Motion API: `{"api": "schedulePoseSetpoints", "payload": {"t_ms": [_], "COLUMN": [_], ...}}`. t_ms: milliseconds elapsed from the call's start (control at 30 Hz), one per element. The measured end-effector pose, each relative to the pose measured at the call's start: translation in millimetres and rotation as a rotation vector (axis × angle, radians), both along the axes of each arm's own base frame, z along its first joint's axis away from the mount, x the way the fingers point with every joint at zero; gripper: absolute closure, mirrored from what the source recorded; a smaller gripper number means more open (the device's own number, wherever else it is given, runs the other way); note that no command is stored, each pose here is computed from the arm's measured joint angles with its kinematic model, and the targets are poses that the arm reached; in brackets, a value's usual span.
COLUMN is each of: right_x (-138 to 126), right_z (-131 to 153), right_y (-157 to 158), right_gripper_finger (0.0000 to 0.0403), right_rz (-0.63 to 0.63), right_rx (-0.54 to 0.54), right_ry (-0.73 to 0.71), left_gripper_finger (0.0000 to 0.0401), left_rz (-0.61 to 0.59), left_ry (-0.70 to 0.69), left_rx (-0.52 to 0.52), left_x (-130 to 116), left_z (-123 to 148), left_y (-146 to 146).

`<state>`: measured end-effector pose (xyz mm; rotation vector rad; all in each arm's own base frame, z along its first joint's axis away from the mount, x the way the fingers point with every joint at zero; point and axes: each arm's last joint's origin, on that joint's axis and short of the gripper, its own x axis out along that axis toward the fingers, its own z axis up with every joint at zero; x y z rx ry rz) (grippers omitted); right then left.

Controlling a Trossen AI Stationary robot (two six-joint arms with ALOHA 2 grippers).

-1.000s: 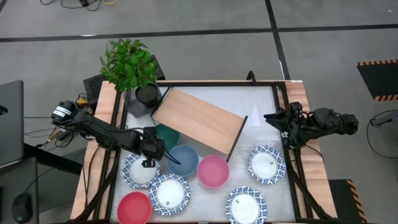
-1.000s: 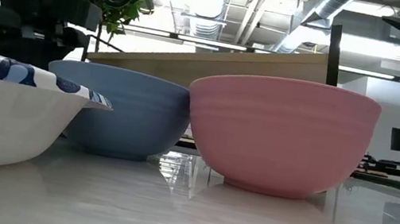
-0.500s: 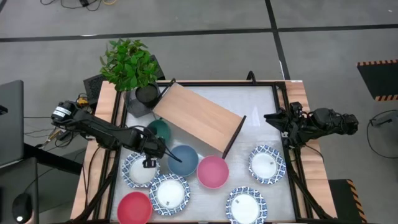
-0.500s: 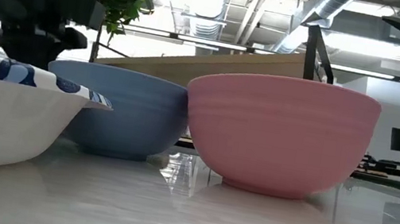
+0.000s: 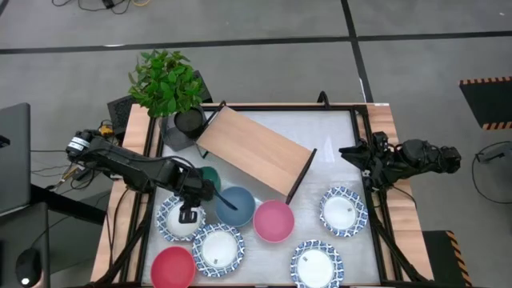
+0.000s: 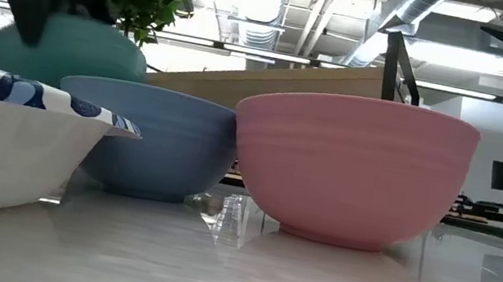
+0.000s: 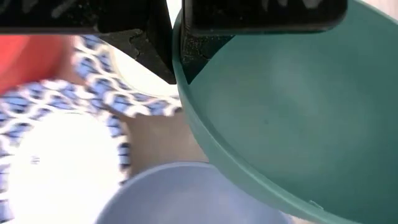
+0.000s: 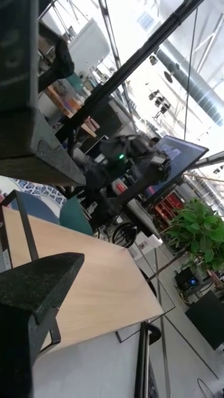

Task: Place and stack bowls onto a shelf
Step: Put the green bowl on the shelf

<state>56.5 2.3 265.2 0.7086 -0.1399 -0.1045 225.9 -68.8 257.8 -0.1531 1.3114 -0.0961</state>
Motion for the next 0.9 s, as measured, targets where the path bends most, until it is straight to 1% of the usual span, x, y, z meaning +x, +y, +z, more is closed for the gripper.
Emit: {"api": "schedulePoseSetpoints", "payload": {"t_ms": [200, 267, 367, 467, 533, 633, 733, 833, 900], "right_x": [0, 0, 0, 0, 0, 0, 0, 0, 0], "right_z": [0, 0, 0, 0, 0, 0, 0, 0, 0], "right_y": [0, 0, 0, 0, 0, 0, 0, 0, 0], "right_gripper_finger": [0.0191, 0.0191, 0.0191, 0.0191, 0.0191, 0.0191, 0.0191, 0.0191, 0.0191], "right_rz": [0.000, 0.000, 0.000, 0.000, 0.000, 0.000, 0.000, -0.001, -0.001], "right_rx": [-0.001, -0.001, -0.001, -0.001, -0.001, -0.003, -0.007, -0.009, -0.008], "right_ry": [0.003, 0.003, 0.003, 0.003, 0.003, 0.003, 0.004, 0.005, 0.003], "left_gripper_finger": [0.0401, 0.0401, 0.0401, 0.0401, 0.0401, 0.0401, 0.0401, 0.0401, 0.0401], "left_rz": [0.029, 0.041, 0.047, 0.059, 0.076, 0.070, 0.062, 0.029, -0.012], "left_ry": [-0.006, -0.036, -0.124, -0.249, -0.309, -0.345, -0.344, -0.292, -0.232], "left_rx": [-0.090, -0.084, -0.011, 0.138, 0.236, 0.327, 0.355, 0.369, 0.379], "left_x": [1, 1, 1, 3, 4, 7, 11, 19, 26], "left_z": [44, 61, 87, 110, 122, 131, 131, 125, 118], "left_y": [-2, -2, 1, 9, 17, 31, 47, 63, 70]}}
